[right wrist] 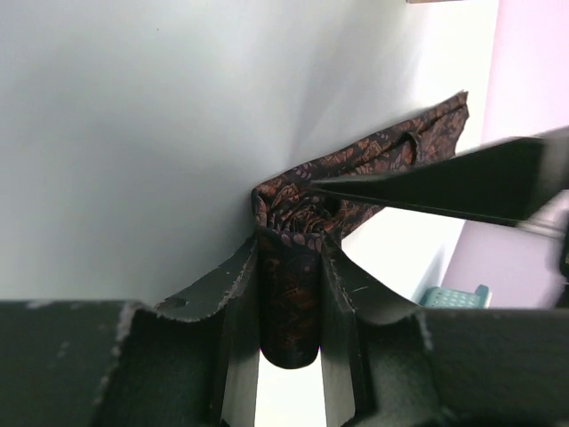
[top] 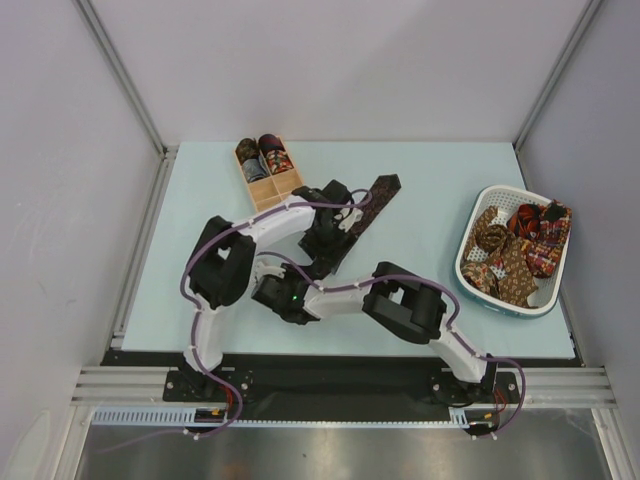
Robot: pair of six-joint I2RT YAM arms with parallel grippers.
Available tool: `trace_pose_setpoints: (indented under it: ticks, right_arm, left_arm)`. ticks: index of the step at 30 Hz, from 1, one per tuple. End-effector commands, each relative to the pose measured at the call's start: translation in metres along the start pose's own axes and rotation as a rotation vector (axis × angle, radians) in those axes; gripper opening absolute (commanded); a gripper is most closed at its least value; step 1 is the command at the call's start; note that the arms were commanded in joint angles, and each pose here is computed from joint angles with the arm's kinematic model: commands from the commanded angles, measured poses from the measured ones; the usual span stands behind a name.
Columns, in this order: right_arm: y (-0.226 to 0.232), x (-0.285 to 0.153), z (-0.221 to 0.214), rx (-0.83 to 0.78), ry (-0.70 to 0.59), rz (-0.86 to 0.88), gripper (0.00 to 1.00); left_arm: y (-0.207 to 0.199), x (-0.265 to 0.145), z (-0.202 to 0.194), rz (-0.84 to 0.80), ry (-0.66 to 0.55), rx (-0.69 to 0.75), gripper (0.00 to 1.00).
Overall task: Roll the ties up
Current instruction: Roll the tie
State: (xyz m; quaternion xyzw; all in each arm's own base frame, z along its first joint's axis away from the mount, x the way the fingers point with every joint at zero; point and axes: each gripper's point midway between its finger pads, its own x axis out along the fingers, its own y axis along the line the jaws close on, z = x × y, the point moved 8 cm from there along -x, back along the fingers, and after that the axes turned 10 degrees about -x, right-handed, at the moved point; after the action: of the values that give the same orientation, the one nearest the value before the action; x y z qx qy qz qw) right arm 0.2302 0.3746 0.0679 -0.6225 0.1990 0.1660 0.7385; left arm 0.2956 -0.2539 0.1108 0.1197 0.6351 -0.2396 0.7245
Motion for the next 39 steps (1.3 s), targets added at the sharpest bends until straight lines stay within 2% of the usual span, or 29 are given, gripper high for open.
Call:
trace_pose_setpoints:
  ticks: [1, 5, 7, 8, 10, 11, 15, 20, 22, 24, 28, 32, 35, 39]
  right_arm:
    - [0.007, 0.002, -0.008, 0.024, -0.022, 0.106, 0.22]
    - [0.001, -0.002, -0.006, 0.054, -0.05, 0.136, 0.22]
    - [-0.007, -0.008, -0.004, 0.09, -0.081, 0.159, 0.22]
    - [-0.009, -0.01, -0.005, 0.104, -0.091, 0.175, 0.22]
    - [-0.02, -0.014, -0.002, 0.168, -0.134, 0.24, 0.22]
    - [-0.02, -0.015, -0.002, 0.184, -0.157, 0.292, 0.22]
    - [-0.039, -0.021, -0.003, 0.278, -0.224, 0.383, 0.22]
    - [-0.059, -0.019, -0.009, 0.399, -0.29, 0.515, 0.22]
    - [-0.06, -0.018, -0.014, 0.429, -0.304, 0.553, 0.22]
    - [-0.066, -0.016, -0.017, 0.476, -0.337, 0.607, 0.22]
    - [-0.07, -0.009, -0.023, 0.54, -0.372, 0.708, 0.22]
    - [-0.076, -0.001, -0.027, 0.639, -0.441, 0.909, 0.22]
    - [-0.084, 0.01, -0.035, 0.719, -0.474, 1.021, 0.21]
    - [-0.092, 0.025, -0.045, 0.805, -0.5, 1.137, 0.21]
  left_arm:
    - [-0.012, -0.07, 0.033, -0.092, -0.273, -0.024, 0.77]
    - [0.0, -0.103, 0.039, -0.106, -0.441, -0.102, 0.87]
    - [0.018, -0.11, 0.039, -0.101, -0.526, -0.191, 0.92]
    - [0.023, -0.127, 0.035, -0.118, -0.588, -0.217, 0.99]
    - [0.047, -0.126, 0.029, -0.126, -0.65, -0.321, 1.0]
    - [0.058, -0.145, 0.023, -0.147, -0.719, -0.352, 1.0]
    - [0.089, -0.161, 0.001, -0.165, -0.869, -0.48, 1.0]
    - [0.135, -0.161, -0.028, -0.22, -0.987, -0.743, 1.0]
    - [0.14, -0.157, -0.038, -0.3, -1.024, -0.809, 1.0]
    - [0.152, -0.154, -0.048, -0.312, -1.037, -0.871, 1.0]
    - [0.157, -0.148, -0.053, -0.302, -1.047, -0.865, 1.0]
    - [0.149, -0.136, -0.061, -0.343, -1.06, -0.836, 1.0]
    - [0.148, -0.125, -0.068, -0.315, -1.062, -0.838, 1.0]
    - [0.141, -0.117, -0.069, -0.291, -1.045, -0.761, 1.0]
